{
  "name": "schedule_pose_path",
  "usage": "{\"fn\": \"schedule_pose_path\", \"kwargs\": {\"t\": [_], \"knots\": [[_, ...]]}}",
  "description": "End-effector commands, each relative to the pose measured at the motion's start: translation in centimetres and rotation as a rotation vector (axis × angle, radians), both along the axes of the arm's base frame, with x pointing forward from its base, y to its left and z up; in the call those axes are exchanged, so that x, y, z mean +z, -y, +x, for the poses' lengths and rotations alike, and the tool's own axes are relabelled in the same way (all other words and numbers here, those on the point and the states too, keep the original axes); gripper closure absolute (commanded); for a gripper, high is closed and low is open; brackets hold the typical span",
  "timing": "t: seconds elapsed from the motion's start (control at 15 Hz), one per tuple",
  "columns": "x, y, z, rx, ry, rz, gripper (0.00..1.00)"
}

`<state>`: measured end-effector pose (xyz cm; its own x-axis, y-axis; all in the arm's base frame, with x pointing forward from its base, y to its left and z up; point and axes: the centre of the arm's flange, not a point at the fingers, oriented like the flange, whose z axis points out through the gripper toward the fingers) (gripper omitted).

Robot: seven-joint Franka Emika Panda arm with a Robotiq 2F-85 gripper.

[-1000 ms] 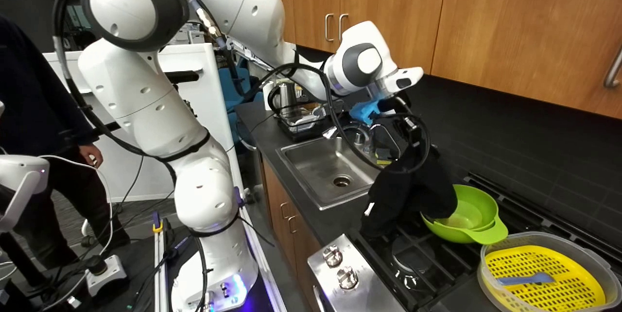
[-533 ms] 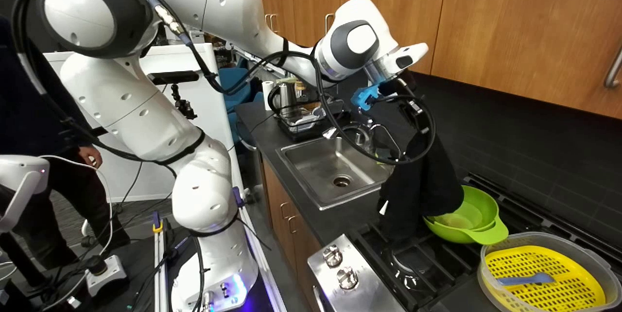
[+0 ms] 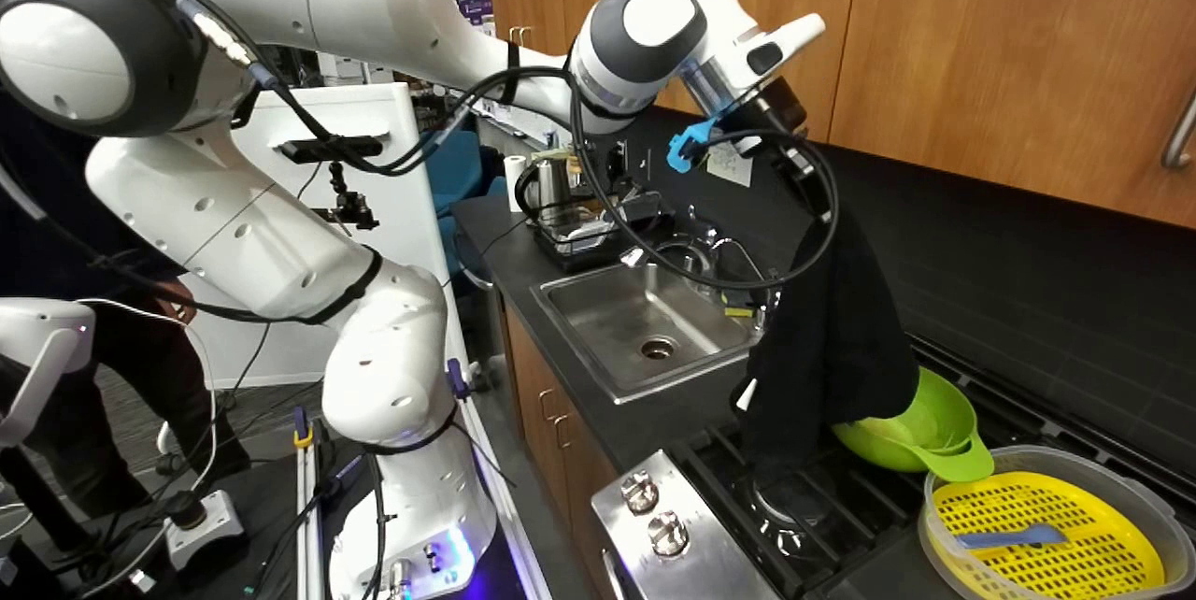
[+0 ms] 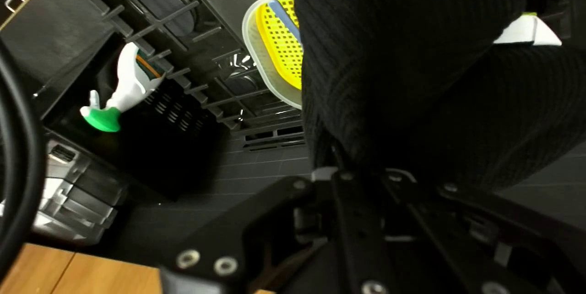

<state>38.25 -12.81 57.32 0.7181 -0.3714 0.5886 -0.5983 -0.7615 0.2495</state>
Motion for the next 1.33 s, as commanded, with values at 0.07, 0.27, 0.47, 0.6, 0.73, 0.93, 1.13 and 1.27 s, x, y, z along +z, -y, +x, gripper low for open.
{"fn": "schedule_pose_path", "kwargs": {"t": [0.07, 0.27, 0.47, 0.6, 0.73, 0.93, 1.13, 1.27], "knots": [[2.7, 1.5, -3.1, -0.071, 0.023, -0.022, 0.98], [2.9, 2.0, -4.0, -0.109, 0.023, -0.023, 0.98], [2.7, 2.8, -4.5, -0.14, 0.013, -0.024, 0.98], [2.6, 3.5, -4.8, -0.158, 0.004, -0.022, 0.98], [2.9, 3.9, -5.5, -0.176, 0.002, -0.025, 0.98], [2.9, 6.2, -6.5, -0.241, -0.017, -0.034, 0.98], [3.0, 9.0, -8.2, -0.327, -0.034, -0.051, 0.98], [3.2, 8.9, -8.7, -0.358, -0.028, -0.061, 0.98]]}}
